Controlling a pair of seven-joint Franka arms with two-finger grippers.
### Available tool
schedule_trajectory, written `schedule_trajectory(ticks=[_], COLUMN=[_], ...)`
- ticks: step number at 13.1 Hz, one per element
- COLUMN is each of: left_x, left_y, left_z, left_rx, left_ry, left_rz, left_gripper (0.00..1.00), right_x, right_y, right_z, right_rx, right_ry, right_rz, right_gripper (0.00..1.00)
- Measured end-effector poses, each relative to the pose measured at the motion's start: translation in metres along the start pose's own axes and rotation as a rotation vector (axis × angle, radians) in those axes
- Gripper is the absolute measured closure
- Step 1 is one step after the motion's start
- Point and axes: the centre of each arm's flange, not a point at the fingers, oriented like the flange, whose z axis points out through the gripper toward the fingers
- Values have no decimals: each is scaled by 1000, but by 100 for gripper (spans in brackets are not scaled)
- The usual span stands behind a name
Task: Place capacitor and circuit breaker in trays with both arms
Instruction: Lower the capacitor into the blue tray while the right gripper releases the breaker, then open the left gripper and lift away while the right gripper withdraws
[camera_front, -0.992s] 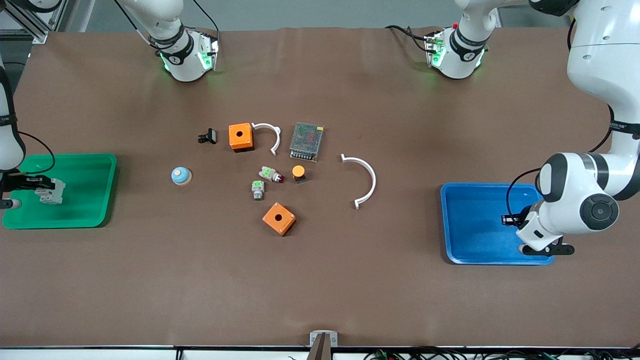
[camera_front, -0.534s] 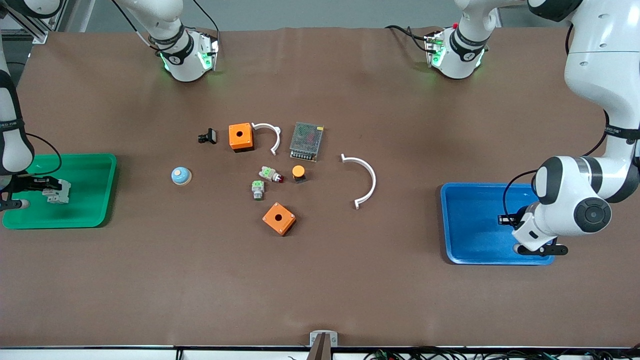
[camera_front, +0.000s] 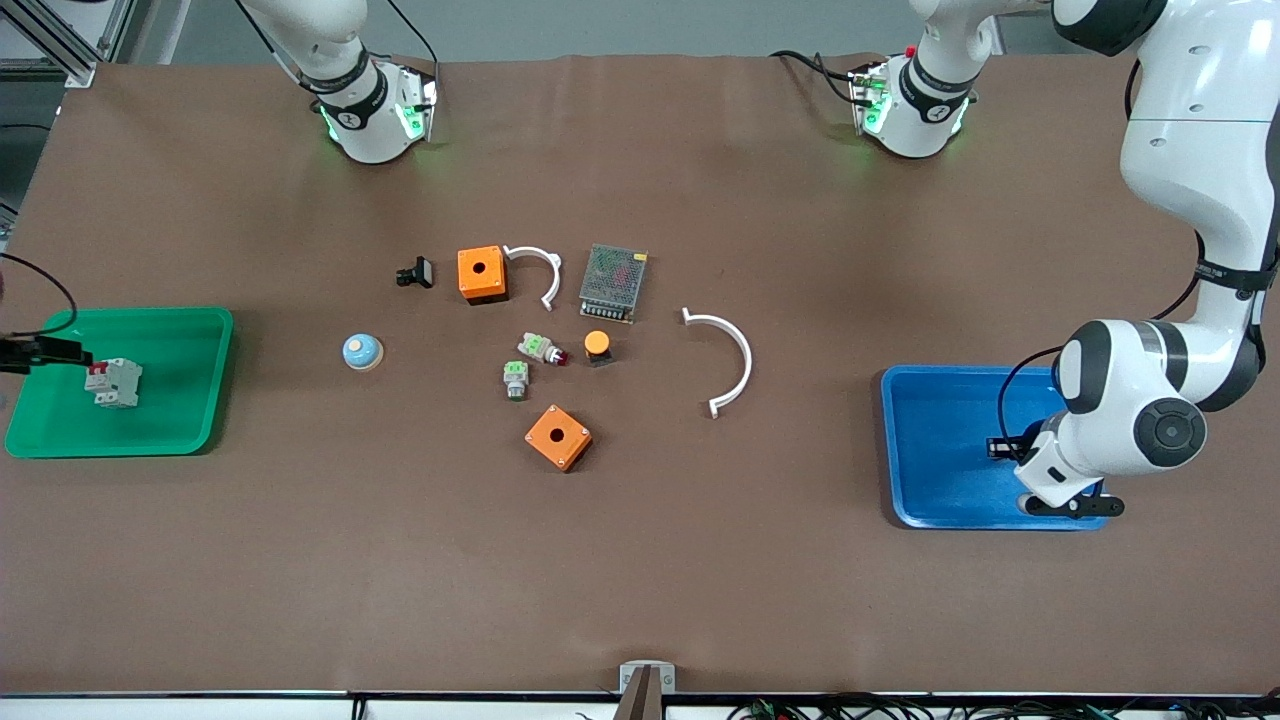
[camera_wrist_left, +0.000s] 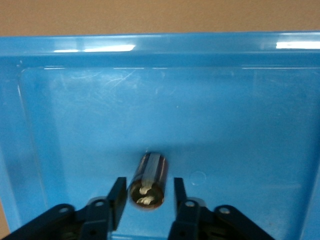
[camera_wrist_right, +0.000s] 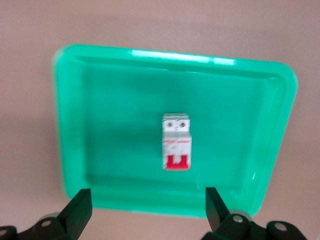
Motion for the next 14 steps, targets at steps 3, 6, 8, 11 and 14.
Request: schedule_trajectory(ticks=[3, 6, 8, 11, 14], left_x=[4, 13, 15, 8, 2], left_y=[7, 19, 26, 28, 25], left_z=[-8, -43, -79, -121, -157], left_rx=[-3, -12, -13, -1, 11], left_ry=[20, 86, 137, 146, 143], left_rz=[9, 24, 34, 36, 29], left_gripper=[15, 0, 0, 0, 0], right_x=[-5, -8, -12, -18, -21], right_y=[-72, -138, -168, -215, -263], right_z=[-83, -128, -135, -144, -162], right_rx=[-14, -20, 7, 4, -14], right_ry=[-12, -7, 2, 7, 30], right_rz=[37, 42, 55, 88, 115], right_gripper=[0, 0, 0, 0, 0])
